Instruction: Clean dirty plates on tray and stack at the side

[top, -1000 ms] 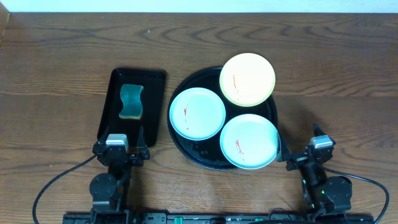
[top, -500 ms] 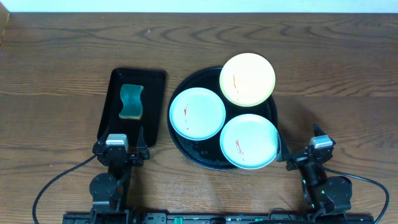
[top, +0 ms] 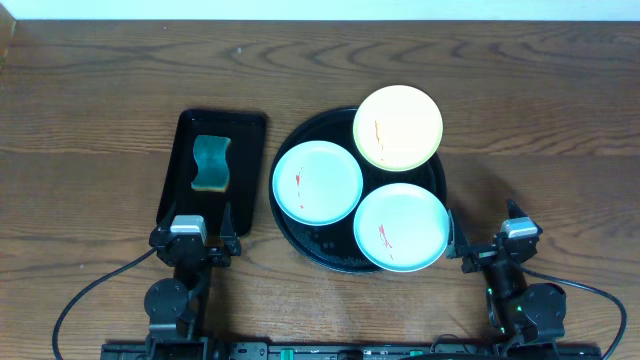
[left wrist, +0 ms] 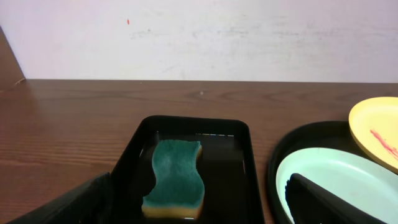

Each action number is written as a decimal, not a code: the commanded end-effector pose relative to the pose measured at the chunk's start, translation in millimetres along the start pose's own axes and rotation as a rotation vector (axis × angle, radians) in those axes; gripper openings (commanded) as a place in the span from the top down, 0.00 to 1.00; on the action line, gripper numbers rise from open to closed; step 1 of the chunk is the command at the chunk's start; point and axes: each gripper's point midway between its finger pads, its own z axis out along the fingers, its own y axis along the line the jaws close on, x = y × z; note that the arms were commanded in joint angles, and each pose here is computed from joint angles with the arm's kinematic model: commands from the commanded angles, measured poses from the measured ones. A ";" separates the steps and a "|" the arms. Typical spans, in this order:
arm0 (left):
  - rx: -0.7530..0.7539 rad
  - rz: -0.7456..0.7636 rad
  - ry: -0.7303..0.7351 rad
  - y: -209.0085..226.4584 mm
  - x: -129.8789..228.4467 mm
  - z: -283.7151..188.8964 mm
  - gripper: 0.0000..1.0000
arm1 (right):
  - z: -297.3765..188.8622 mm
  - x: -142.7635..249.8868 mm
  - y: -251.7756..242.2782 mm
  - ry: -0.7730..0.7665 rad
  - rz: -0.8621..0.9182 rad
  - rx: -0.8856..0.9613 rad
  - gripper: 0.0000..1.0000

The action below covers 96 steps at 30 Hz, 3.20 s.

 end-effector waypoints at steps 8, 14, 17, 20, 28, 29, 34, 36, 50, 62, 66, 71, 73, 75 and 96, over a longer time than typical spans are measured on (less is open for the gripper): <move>-0.005 -0.024 -0.016 1.2 -5.7 -1.0 0.12 | 0.1 -0.8 -2.7 -0.005 0.001 0.015 0.01; 0.009 -0.096 -0.047 -1.3 -27.2 -4.8 0.11 | 0.0 -1.5 1.9 -0.005 0.071 -0.012 0.01; 0.107 -0.119 -0.025 -18.4 -36.6 -5.7 0.11 | -1.5 -8.2 11.8 -0.015 0.069 -0.068 0.01; 0.119 -0.169 0.018 -20.9 -43.1 -1.7 0.11 | -4.6 -23.9 14.0 -0.046 0.065 -0.079 0.01; 0.124 -0.186 0.208 -25.1 -63.6 14.4 0.11 | -7.0 -63.4 23.3 -0.052 0.062 -0.125 0.01; 0.122 -0.188 0.234 -25.1 -67.1 17.0 0.12 | -5.6 -66.8 23.7 -0.041 0.064 -0.126 0.01; 0.106 -0.188 0.400 -24.9 -81.7 29.1 0.12 | 6.5 -83.3 31.8 0.051 0.076 -0.170 0.01; 0.101 -0.175 0.500 -24.8 -85.1 32.0 0.12 | 16.3 -88.1 35.4 0.131 0.075 -0.189 0.01; 0.066 -0.194 0.982 -25.5 -112.1 32.0 0.02 | 70.5 -83.5 48.7 0.785 0.134 -0.277 0.01; 0.092 -0.199 0.924 -29.0 -126.6 50.1 0.02 | 131.0 -69.3 84.9 0.835 0.303 -0.457 0.15; 0.073 -0.188 0.919 -25.4 -126.8 51.1 0.02 | 147.7 -34.5 83.3 0.922 0.316 -0.317 0.25; -0.073 -0.172 0.913 -2.5 -124.1 54.9 0.01 | 157.3 5.5 94.2 1.020 0.295 -0.139 0.42; -0.097 -0.170 0.918 1.3 -122.1 56.1 0.02 | 159.8 17.1 100.3 1.040 0.295 -0.091 0.50; -0.100 -0.169 0.923 1.8 -119.6 58.2 0.02 | 162.6 32.6 108.4 1.062 0.286 -0.050 0.55; -0.208 -0.112 1.191 20.1 -34.2 85.3 0.02 | 154.4 155.7 168.6 1.277 0.207 0.002 0.87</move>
